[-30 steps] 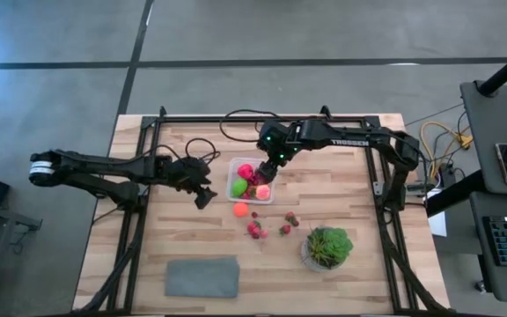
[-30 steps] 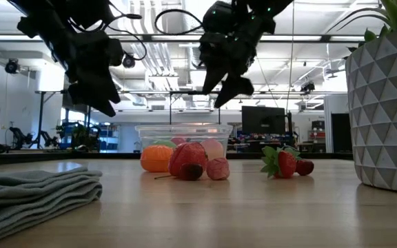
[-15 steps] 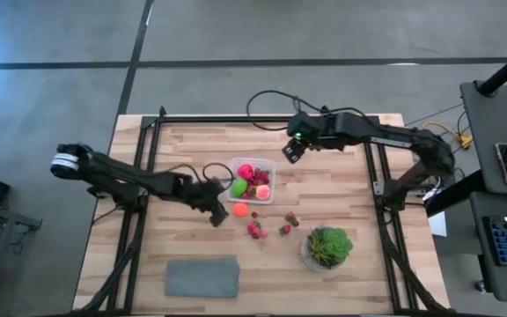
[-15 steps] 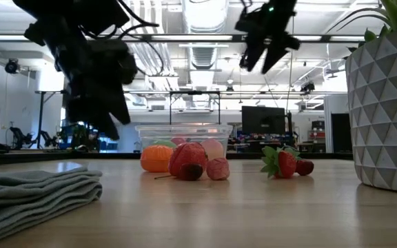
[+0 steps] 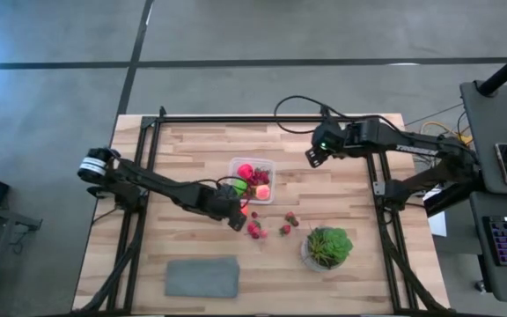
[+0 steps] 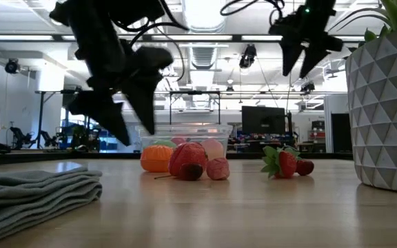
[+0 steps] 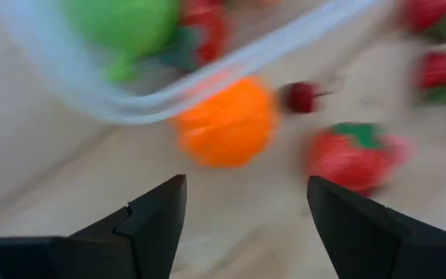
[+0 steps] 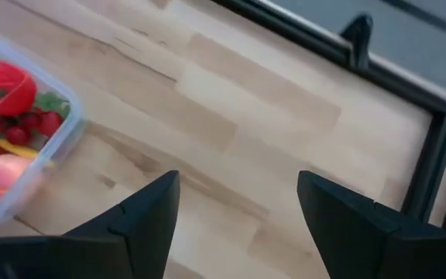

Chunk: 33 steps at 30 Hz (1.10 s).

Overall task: Pick and placing Produce into tupperware
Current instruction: Put the orange pumpkin into the transparent bin

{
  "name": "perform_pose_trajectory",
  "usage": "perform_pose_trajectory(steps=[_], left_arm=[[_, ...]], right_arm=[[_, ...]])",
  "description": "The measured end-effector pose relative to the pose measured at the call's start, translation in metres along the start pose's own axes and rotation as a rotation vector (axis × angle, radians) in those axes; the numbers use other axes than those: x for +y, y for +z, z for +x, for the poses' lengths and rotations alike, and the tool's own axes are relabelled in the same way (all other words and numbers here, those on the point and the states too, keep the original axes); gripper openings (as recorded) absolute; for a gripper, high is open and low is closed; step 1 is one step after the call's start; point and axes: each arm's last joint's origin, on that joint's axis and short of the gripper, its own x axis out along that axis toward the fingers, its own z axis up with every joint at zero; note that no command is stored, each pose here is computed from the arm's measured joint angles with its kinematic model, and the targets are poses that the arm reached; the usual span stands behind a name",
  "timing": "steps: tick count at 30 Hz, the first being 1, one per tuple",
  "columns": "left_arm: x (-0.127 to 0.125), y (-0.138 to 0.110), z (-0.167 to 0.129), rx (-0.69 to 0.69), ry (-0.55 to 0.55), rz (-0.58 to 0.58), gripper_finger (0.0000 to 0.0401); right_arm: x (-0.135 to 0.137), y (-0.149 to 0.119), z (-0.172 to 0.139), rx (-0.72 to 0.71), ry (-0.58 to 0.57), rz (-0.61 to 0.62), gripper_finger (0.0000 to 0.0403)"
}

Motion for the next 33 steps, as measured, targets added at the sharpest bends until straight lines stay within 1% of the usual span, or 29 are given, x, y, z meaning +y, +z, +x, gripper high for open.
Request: perform_pose_trajectory(steps=[2, 5, 8, 11, 16, 18, 20, 23, 28, 33], left_arm=[[-0.001, 0.001, 0.0, 0.029, 0.092, 0.016, 0.0253], [-0.004, 0.004, -0.003, 0.032, 0.181, 0.014, 0.0253], [-0.014, 0.009, -0.006, -0.003, 0.144, 0.003, 0.0253], [-0.018, 0.011, -0.006, -0.021, 0.115, -0.016, 0.0253], [-0.017, 0.009, -0.005, -0.04, 0.129, -0.117, 0.0254], [-0.018, 0.007, -0.005, -0.038, 0.129, -0.118, 0.0254], [-0.022, 0.006, -0.004, -0.046, 0.094, -0.121, 0.0254], [-0.021, 0.005, -0.003, -0.041, 0.103, -0.119, 0.0254], [-0.021, 0.006, -0.003, -0.069, 0.108, -0.144, 0.0254], [-0.02, 0.007, 0.0, -0.094, 0.103, -0.221, 0.0254]], right_arm=[[-0.005, -0.007, 0.002, 0.008, -0.007, 0.053, 0.0255], [-0.009, -0.017, 0.004, 0.015, -0.011, 0.109, 0.0254], [-0.011, -0.026, 0.005, 0.024, -0.01, 0.125, 0.0254], [-0.011, -0.034, 0.007, 0.033, -0.011, 0.138, 0.0256], [-0.009, -0.045, 0.01, 0.053, -0.018, 0.177, 0.025], [-0.008, -0.048, 0.01, 0.054, -0.016, 0.189, 0.0248], [-0.007, -0.049, 0.011, 0.058, -0.018, 0.185, 0.0247], [-0.007, -0.05, 0.01, 0.057, -0.016, 0.179, 0.0247], [-0.007, -0.045, 0.006, 0.002, -0.032, 0.135, 0.0248], [-0.007, -0.043, 0.005, -0.008, -0.033, 0.02, 0.0244]])
